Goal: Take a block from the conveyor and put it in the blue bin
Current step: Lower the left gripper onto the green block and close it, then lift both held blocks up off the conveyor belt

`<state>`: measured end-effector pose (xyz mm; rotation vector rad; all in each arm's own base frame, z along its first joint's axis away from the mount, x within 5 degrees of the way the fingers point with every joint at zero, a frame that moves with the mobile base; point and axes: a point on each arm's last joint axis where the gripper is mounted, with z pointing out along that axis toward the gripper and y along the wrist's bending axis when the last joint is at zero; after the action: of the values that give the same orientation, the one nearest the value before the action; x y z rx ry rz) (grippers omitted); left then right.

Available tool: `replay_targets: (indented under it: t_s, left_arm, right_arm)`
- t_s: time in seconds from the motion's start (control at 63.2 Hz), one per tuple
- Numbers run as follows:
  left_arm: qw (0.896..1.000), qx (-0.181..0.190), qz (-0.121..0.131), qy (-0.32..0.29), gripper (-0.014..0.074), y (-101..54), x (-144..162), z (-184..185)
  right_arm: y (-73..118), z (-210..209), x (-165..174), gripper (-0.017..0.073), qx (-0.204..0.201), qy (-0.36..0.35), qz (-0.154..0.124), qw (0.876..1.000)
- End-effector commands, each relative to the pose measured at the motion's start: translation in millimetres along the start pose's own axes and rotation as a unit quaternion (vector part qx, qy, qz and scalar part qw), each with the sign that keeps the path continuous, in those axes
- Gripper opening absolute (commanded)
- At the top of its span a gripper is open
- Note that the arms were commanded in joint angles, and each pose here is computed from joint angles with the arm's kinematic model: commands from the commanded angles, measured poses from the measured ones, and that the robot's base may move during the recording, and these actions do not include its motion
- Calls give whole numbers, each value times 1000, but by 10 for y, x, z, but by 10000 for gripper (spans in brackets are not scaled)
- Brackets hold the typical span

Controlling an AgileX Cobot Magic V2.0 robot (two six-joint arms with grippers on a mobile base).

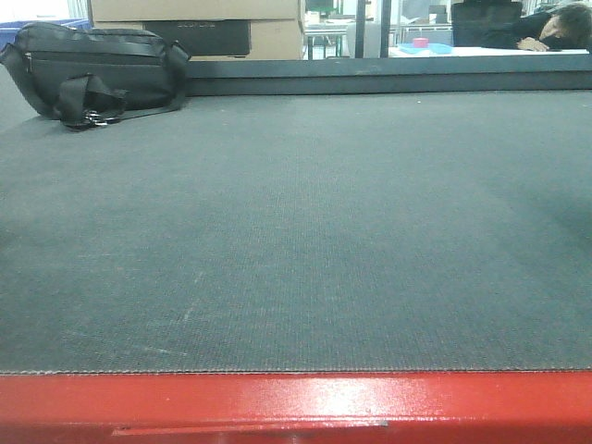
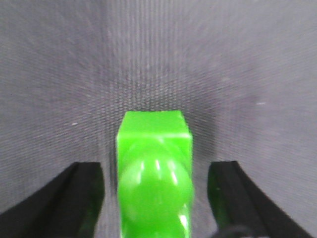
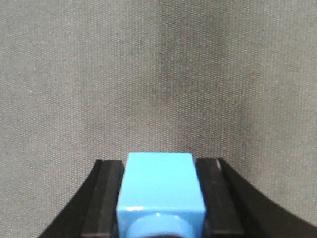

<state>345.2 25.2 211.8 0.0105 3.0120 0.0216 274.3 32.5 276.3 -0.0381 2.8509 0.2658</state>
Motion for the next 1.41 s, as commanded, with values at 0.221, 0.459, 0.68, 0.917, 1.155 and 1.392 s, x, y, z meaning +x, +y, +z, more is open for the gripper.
replay_targets:
  t_s: [0.221, 0.459, 0.68, 0.917, 1.155, 1.392]
  left_arm:
    - [1000, -5, 2, 11, -92, 21, -18, -12]
    - [997, 8, -5, -73, -111, -30, -46, -547]
    - [963, 20, 17, -268, -111, -287, 237, -1036]
    - [900, 59, -11, -431, -111, -409, 797, -1171]
    - [868, 54, -30, -493, -111, -338, 1386, -1143]
    - [825, 54, -24, -562, -111, -325, 1742, -1443]
  right_arm:
    - [-1, -15, -27, -154, -1, -11, 2, 1000]
    - [57, -289, -1, -154, -10, -83, -11, 996]
    - [86, -565, 90, -154, -7, -187, -29, 982]
    - [17, -602, 473, -154, 6, -324, -30, 945]
    - [-68, -588, 911, -154, 17, -447, -24, 894]
    - [-49, -810, 1049, -154, 14, -511, -28, 859]
